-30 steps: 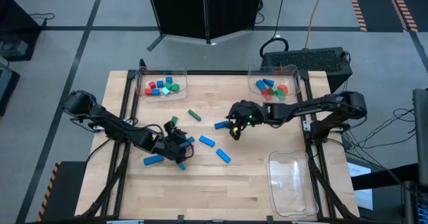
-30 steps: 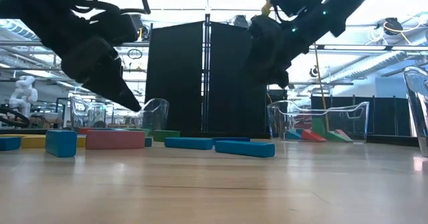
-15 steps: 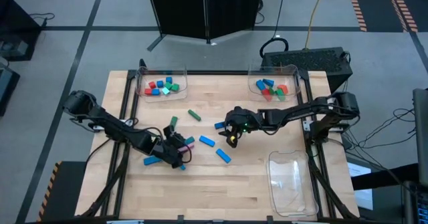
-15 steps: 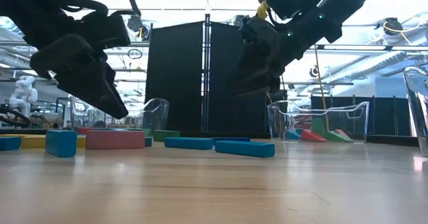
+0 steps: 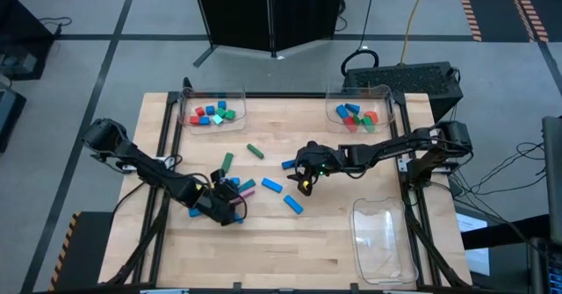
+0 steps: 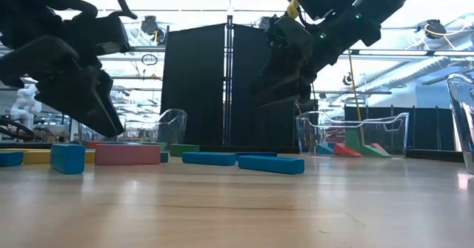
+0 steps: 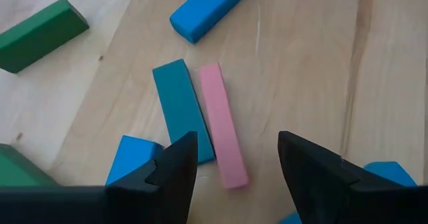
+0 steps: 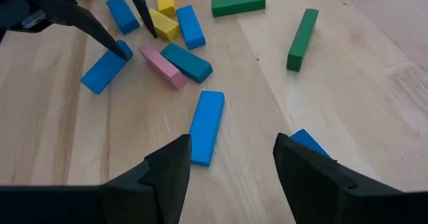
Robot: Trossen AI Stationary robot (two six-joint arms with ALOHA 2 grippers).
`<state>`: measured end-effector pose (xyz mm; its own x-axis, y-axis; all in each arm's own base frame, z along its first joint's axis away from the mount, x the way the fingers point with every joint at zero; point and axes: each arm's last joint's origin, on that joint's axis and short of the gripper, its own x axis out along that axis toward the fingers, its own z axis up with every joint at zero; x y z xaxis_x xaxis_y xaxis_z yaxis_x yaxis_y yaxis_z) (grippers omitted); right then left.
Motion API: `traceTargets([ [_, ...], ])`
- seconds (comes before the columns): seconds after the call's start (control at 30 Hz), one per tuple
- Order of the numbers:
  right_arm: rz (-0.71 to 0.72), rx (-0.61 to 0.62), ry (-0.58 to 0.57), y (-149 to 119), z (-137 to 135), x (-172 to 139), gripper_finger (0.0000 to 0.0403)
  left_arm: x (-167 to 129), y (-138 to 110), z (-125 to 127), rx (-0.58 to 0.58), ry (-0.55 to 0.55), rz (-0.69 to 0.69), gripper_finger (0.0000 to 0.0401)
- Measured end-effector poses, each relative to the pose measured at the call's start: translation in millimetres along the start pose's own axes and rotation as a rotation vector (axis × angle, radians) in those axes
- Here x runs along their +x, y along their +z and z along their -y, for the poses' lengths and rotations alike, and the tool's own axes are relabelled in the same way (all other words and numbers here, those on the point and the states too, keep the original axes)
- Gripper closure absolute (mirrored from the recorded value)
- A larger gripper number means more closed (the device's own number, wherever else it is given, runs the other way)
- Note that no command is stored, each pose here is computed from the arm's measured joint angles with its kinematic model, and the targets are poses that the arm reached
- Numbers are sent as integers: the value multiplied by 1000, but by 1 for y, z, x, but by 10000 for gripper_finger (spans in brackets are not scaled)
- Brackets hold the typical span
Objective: Sort blocks by size
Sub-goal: Put the pink rectangular block into the bottom transparent bin
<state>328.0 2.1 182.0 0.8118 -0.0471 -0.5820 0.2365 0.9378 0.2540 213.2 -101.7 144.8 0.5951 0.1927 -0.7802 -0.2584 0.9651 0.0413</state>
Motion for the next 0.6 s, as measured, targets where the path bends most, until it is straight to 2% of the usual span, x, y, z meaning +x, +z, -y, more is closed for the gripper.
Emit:
traceTargets([
  [0.5, -2, 5, 3, -1, -1, 0, 197, 23, -10, 8, 0, 22, -47, 194],
  [0.6, -2, 20, 3, -1, -1, 0, 197, 25, -11, 8, 3, 32, -48, 206],
])
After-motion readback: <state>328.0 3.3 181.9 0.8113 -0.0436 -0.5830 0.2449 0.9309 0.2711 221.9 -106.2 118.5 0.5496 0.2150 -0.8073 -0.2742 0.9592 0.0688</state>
